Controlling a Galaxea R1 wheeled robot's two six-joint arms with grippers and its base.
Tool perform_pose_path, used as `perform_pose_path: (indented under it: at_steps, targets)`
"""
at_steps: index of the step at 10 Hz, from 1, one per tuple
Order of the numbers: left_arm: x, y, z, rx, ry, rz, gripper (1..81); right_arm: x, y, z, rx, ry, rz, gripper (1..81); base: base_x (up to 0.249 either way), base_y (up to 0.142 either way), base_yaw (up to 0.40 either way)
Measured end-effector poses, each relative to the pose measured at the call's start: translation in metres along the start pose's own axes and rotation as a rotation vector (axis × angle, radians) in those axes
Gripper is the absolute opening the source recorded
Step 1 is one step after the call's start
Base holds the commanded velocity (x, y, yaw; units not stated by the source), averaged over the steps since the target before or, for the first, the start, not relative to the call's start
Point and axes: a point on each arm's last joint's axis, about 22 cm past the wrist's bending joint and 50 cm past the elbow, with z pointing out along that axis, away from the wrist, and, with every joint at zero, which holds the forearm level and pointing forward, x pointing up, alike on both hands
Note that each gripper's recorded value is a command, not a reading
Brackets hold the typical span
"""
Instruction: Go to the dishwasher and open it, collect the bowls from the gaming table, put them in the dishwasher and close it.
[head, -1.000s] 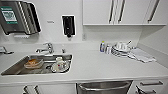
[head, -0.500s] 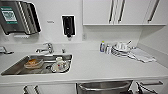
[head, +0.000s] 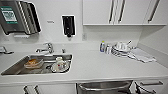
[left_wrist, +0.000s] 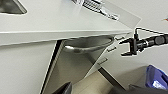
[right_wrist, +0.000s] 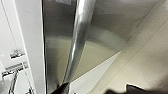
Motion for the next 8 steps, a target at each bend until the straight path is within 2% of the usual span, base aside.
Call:
perform_pose_path:
  at_steps: [2,3,5,7,8]
  targets:
    - [0.000,0.002,0.003,-0.007,0.000,0.000,81.1,0.000,-0.005,0.012,0.000,-0.007,0.030,81.1,0.000,0.000,0.000]
    - [0.000,0.001,0.003,-0.007,0.000,0.000,81.1,-0.001,-0.015,0.018,-0.004,-0.017,0.040,81.1,0.000,0.000,0.000]
    - [-0.001,-0.002,0.002,0.002,-0.003,0.000,81.1,-0.005,-0.034,0.031,-0.081,-0.051,0.046,81.1,0.000,0.000,0.000]
    - [-0.001,-0.004,0.001,0.006,-0.004,0.000,81.1,-0.003,-0.038,0.032,-0.141,-0.051,0.113,81.1,0.000,0.000,0.000]
    - [-0.001,-0.004,0.001,0.005,-0.004,0.000,81.1,0.004,-0.033,0.028,-0.181,-0.032,0.177,81.1,0.000,0.000,0.000]
